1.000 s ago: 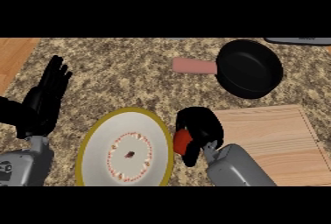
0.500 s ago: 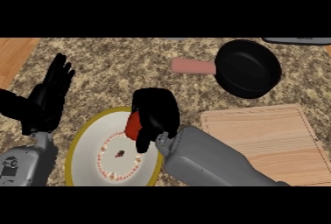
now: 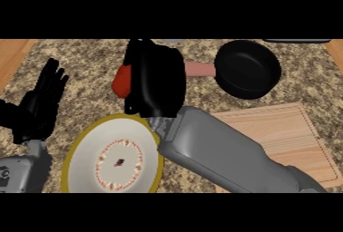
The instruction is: Pick the bell pepper from the cutting board and place it in the pot
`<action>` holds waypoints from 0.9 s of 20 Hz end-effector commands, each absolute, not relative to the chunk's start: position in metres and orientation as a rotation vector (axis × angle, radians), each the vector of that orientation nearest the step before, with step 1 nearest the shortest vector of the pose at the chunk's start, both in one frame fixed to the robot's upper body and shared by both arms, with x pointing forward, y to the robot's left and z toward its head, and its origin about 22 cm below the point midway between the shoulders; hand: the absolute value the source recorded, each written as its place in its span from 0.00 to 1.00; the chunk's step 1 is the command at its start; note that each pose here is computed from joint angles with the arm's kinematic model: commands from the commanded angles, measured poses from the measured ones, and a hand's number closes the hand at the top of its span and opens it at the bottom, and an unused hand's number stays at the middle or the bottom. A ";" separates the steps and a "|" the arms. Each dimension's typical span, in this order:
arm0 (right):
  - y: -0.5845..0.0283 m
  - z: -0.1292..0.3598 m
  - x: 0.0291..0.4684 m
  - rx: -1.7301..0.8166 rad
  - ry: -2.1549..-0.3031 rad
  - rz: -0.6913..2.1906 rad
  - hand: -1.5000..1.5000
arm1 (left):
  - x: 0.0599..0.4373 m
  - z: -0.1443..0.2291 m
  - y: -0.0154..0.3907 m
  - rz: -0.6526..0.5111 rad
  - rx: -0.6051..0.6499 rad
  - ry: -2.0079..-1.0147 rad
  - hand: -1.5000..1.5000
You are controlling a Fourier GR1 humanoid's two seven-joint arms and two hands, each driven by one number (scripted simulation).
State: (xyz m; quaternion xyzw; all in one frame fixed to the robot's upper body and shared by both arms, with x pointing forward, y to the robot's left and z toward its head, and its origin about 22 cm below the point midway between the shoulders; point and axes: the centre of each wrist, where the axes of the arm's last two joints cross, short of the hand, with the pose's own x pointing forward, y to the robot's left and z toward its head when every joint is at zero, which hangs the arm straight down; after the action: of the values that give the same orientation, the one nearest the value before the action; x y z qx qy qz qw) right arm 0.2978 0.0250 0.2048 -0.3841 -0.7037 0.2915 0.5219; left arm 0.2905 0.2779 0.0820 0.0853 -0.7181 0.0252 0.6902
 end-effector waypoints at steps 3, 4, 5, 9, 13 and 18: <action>0.019 0.225 0.307 -1.066 -1.665 0.438 1.00 | 0.290 0.086 0.290 0.085 0.208 -1.615 0.50; 0.011 0.245 0.315 -1.070 -1.657 0.411 1.00 | 0.286 0.074 0.278 0.069 0.198 -1.599 0.50; -0.007 0.248 0.301 -1.056 -1.652 0.380 1.00 | 0.280 0.085 0.279 0.093 0.208 -1.596 0.50; -0.047 0.240 0.334 -1.034 -1.633 0.330 1.00 | 0.278 0.088 0.296 0.072 0.193 -1.605 0.50; -0.065 0.229 0.343 -1.061 -1.621 0.300 1.00 | 0.278 0.090 0.281 0.066 0.219 -1.613 0.50; -0.108 0.202 0.376 -1.052 -1.569 0.266 1.00 | 0.272 0.079 0.277 0.061 0.202 -1.617 0.50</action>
State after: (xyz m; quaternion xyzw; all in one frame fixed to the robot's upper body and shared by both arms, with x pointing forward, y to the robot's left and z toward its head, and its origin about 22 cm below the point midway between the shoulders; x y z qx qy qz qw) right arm 0.3584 -0.0825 0.2249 -0.4371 -0.6841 0.1270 0.5700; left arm 0.2827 0.2798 0.0874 0.0893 -0.7197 0.0290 0.6879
